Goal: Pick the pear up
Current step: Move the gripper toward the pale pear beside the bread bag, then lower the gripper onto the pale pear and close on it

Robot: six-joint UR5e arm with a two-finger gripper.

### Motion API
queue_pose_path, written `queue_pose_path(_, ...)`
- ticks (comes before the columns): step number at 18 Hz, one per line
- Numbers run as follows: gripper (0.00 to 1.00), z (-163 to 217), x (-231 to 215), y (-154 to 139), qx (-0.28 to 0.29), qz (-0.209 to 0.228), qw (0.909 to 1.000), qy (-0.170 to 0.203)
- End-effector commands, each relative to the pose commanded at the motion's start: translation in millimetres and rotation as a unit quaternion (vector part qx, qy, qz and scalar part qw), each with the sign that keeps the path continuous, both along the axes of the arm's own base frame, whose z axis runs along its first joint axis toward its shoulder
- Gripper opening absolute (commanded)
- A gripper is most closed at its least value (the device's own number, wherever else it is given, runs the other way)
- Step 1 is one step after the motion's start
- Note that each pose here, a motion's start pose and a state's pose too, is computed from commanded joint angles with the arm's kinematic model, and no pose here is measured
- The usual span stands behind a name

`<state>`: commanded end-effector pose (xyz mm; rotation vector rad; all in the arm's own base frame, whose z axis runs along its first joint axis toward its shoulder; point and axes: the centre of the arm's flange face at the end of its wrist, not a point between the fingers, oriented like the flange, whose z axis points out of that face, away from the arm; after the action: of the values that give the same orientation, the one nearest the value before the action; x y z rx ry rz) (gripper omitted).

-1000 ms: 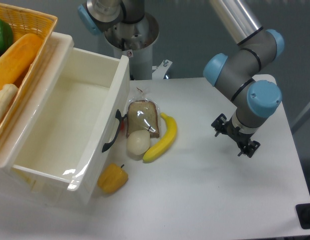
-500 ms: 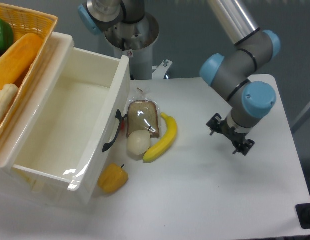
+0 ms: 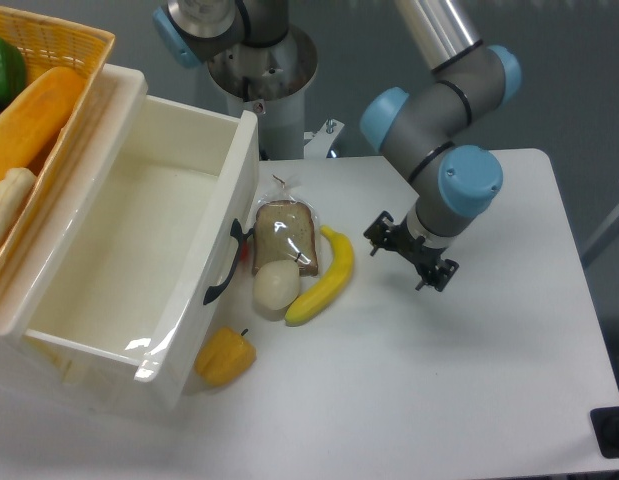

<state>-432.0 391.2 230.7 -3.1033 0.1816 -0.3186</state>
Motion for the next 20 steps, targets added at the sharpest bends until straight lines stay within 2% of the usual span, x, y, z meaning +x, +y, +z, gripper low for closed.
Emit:
queue_pose_path(3,1.0,-8.6,26.2,19.7,-0.011,0.0,0.9999,-0.008)
queue_pose_path(11,1.0,-3.1,57.9,29.5,-0.034,-0.023,0.9983,-0.041)
queue_pose_path(15,0.94,-0.1,74.1,37.8,-0.04,-0.035,0.9973,-0.05)
queue_pose_path(17,0.91,0.8,78.5,41.6,-0.043,-0.028,0.9975,-0.048)
queue_pose_path(20,0.77,-3.3,80.6,43.8,-0.048,-0.027,0.9973,-0.049)
